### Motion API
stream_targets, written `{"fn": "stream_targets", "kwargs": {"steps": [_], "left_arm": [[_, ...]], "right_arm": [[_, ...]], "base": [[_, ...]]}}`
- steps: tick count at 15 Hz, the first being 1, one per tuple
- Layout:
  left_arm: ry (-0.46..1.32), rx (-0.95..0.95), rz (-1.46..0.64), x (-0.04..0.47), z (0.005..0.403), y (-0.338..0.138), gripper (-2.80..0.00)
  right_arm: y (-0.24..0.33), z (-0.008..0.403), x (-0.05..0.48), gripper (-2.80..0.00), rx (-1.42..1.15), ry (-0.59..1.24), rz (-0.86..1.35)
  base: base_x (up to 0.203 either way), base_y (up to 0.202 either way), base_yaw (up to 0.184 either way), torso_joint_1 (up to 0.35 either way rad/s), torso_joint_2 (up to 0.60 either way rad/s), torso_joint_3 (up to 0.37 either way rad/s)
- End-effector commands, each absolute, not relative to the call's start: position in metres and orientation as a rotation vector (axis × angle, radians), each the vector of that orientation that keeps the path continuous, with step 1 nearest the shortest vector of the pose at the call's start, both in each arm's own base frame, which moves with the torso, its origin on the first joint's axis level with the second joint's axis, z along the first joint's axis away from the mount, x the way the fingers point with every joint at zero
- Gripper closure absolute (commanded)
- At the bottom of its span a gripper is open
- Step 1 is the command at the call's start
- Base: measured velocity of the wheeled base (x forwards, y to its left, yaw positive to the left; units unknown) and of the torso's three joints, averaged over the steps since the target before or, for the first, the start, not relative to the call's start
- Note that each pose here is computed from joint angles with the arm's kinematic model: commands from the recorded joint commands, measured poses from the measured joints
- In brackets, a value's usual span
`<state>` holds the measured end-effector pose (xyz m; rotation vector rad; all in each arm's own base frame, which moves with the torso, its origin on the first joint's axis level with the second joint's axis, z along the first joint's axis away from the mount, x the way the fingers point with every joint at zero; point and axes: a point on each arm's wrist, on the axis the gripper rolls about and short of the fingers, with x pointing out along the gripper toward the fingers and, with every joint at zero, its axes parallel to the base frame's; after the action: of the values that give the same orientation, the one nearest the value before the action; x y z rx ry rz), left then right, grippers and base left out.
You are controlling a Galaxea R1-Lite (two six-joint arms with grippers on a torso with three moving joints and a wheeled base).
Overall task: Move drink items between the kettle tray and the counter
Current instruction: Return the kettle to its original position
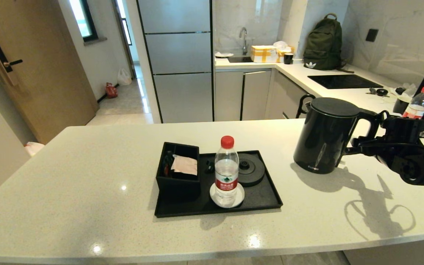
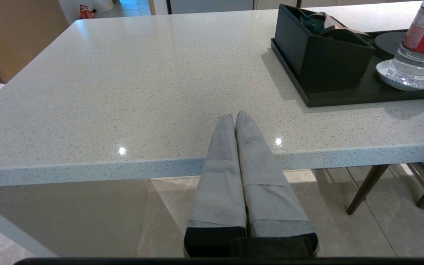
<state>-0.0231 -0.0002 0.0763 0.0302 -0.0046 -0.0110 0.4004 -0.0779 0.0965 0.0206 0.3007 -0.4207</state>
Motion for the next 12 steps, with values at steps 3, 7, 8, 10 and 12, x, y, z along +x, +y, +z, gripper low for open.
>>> {"fn": "stream_targets", "kwargs": {"steps": [3, 7, 8, 10, 12], "left_arm": [[-0.003, 0.031, -0.011, -0.023, 0.0763, -0.0002, 0.0], [-0.003, 0.031, -0.011, -0.023, 0.0763, -0.0002, 0.0], [-0.003, 0.031, -0.011, -0.023, 0.0763, -0.0002, 0.0], [-0.003, 0.031, -0.011, -0.023, 0.0763, -0.0002, 0.0], [-0.003, 0.031, -0.011, -0.023, 0.0763, -0.0002, 0.0]], "right_arm": [[-0.0801, 0.0962, 0.4034, 0.0, 0.024, 0.289, -0.403], [-0.0784, 0.098, 0.4014, 0.0, 0.025, 0.284, -0.361], [-0.0778, 0.0989, 0.4006, 0.0, 0.025, 0.283, -0.352], [-0.0772, 0.0992, 0.3992, 0.0, 0.027, 0.286, -0.338], [-0.077, 0.0989, 0.3984, 0.0, 0.027, 0.287, -0.338]], "base": [[0.0, 0.0, 0.0, 0.0, 0.0, 0.0], [0.0, 0.0, 0.0, 0.0, 0.0, 0.0], [0.0, 0.0, 0.0, 0.0, 0.0, 0.0], [0.0, 0.0, 0.0, 0.0, 0.0, 0.0], [0.0, 0.0, 0.0, 0.0, 0.0, 0.0]]}}
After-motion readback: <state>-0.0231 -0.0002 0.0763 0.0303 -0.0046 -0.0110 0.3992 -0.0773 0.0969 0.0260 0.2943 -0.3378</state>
